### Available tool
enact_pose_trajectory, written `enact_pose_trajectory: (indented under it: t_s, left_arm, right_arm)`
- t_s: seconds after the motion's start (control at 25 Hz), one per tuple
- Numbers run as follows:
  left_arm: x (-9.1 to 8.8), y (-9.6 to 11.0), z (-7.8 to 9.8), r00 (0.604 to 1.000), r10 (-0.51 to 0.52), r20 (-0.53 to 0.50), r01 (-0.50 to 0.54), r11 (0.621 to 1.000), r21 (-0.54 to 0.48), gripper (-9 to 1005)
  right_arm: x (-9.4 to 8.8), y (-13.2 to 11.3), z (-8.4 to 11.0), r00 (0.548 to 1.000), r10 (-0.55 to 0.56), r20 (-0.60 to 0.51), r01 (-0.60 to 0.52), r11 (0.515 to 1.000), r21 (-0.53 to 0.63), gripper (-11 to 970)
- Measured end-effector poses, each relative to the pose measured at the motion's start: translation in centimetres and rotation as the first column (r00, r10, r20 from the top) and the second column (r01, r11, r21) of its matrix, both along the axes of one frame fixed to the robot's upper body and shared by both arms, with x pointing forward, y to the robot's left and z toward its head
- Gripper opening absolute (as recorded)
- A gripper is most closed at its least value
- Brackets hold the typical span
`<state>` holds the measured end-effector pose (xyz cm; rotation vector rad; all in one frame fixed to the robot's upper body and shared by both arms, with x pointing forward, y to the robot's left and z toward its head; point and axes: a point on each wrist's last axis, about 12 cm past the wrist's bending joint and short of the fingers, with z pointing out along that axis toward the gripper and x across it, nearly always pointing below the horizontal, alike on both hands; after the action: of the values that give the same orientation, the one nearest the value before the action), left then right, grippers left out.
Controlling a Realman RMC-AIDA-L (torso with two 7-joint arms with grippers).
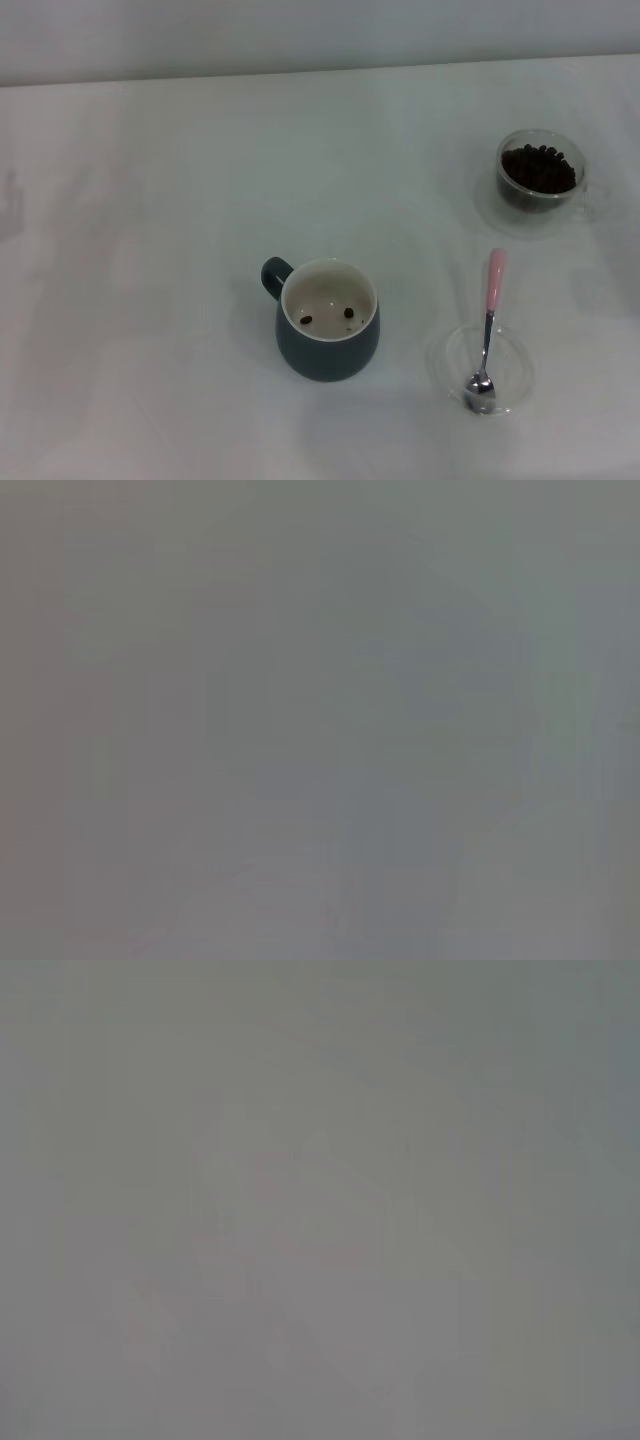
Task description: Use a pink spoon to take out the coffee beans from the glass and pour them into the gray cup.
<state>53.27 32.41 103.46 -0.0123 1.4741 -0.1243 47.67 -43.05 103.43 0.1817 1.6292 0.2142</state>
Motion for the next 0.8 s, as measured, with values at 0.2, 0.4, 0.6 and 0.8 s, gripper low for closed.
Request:
enact_pose_trajectory:
  t_s: [0.2,0.4,0.6,0.8]
  left_arm:
    - [-0.1,-0.2,-0.2,1.000,0.011,-0.002,-0.012,1.000,-0.013,441]
    - [-0.3,-0.4,-0.5,1.000,0.009,-0.018,-0.009,1.000,-0.014,436]
    - [0.0,-0.7,-0.4,1.000,0.002,-0.017,-0.003,1.000,-0.017,434]
    - [0.5,-1.1,-0.1,1.000,-0.008,-0.011,0.008,1.000,-0.017,434]
  right_arm:
    - [0.9,0.2,-0.2,1.000,-0.009,-0.016,0.007,0.995,-0.101,232]
    - [1.5,0.5,-0.1,1.000,-0.002,-0.020,-0.001,0.993,-0.122,232]
    - [1.6,0.5,0.0,1.000,-0.004,-0.017,0.001,0.992,-0.127,232]
    - [2.2,0.8,0.1,1.000,-0.007,-0.005,0.007,0.992,-0.127,232]
